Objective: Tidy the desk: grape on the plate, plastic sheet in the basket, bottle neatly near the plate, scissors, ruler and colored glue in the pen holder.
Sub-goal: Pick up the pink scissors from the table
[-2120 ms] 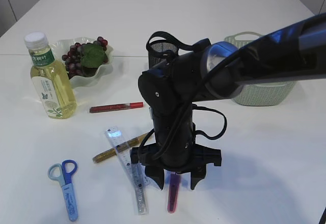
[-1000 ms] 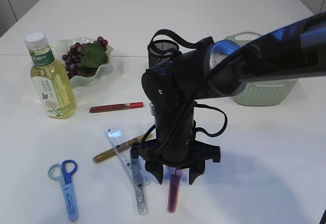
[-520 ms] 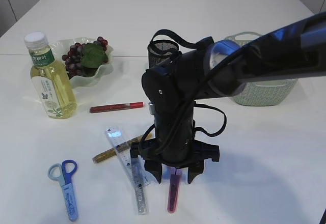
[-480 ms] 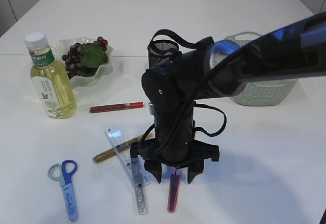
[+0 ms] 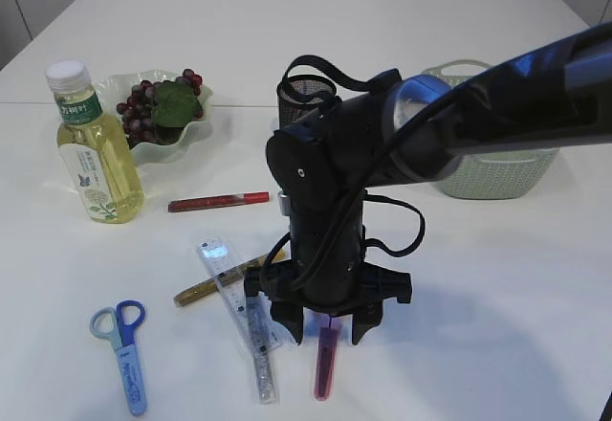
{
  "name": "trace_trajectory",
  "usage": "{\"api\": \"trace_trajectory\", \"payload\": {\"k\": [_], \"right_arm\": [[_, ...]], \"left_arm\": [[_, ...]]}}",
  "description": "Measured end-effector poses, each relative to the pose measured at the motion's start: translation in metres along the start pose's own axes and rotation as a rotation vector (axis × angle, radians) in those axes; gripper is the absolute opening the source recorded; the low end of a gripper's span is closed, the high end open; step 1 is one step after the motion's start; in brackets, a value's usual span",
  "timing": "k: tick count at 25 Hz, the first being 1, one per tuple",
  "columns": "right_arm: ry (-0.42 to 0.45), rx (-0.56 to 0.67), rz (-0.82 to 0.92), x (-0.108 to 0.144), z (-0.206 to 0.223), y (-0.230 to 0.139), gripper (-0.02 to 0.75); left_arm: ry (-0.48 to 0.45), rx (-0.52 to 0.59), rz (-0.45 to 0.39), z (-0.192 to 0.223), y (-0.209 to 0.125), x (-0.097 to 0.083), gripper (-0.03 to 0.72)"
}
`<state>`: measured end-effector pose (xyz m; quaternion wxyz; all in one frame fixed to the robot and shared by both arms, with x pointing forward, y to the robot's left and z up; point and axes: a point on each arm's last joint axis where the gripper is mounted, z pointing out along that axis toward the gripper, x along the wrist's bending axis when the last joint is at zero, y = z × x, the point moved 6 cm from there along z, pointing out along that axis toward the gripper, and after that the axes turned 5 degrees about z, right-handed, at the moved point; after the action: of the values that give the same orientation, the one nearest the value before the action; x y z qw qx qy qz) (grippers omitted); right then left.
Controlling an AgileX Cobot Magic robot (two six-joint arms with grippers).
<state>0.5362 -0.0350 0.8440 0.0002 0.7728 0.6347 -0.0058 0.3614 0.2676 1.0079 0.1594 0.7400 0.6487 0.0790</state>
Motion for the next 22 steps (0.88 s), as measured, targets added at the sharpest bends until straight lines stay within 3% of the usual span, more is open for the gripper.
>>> {"api": "trace_trajectory", "payload": {"k": [6,14,22], "right_arm": [[-0.009,0.014,-0.018,-0.0014,0.0000,-0.0022,0.486],[-0.009,0.014,-0.023,-0.0014,0.0000,-0.0022,0.377],[-0.023,0.018,-0.026,-0.0025,0.0052,-0.0019,0.370]], "left_arm": [[0.000,0.000,0.000,0.0000,0.0000,0.0000,0.432],[0.000,0.000,0.000,0.0000,0.0000,0.0000,0.432],[0.000,0.000,0.000,0.0000,0.0000,0.0000,0.432]]}}
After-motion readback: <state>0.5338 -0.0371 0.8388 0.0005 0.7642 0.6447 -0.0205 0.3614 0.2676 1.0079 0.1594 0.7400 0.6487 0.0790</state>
